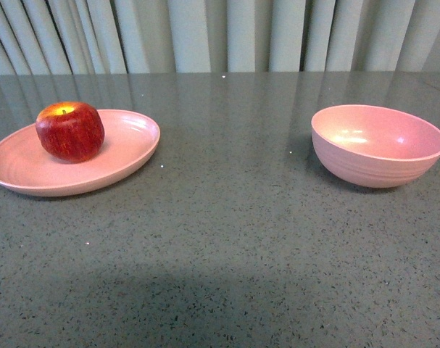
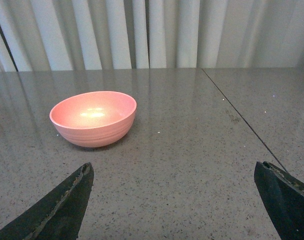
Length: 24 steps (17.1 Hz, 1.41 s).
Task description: Move apple from plate to bowl
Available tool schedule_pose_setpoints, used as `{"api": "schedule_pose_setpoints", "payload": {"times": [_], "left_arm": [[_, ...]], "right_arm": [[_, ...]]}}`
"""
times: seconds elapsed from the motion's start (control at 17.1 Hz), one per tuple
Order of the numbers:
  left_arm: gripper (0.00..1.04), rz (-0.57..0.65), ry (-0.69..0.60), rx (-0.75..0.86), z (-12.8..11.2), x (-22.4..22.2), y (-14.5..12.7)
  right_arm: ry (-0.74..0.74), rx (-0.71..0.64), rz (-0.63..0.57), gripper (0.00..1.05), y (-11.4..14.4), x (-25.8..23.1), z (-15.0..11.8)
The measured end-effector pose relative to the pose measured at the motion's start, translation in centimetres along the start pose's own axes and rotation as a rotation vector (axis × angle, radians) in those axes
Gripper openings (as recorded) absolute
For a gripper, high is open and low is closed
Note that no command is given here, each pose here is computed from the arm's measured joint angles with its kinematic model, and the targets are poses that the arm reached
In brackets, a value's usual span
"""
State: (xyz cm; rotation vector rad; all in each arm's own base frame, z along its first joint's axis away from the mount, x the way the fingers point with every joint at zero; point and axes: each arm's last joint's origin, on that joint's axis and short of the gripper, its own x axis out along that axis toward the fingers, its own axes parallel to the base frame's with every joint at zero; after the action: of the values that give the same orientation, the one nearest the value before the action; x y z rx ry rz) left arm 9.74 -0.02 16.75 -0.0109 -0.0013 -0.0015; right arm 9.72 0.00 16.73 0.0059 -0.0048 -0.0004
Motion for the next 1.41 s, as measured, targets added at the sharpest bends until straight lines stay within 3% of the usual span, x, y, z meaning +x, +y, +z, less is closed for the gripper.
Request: {"api": "schedule_pose_setpoints", "payload": {"times": [1.41], "left_arm": [[0.98,0.0,0.0,0.0,0.0,0.0,0.0]], "right_arm": [[0.002,0.0,0.0,0.98,0.0,0.0,-0.01]]}}
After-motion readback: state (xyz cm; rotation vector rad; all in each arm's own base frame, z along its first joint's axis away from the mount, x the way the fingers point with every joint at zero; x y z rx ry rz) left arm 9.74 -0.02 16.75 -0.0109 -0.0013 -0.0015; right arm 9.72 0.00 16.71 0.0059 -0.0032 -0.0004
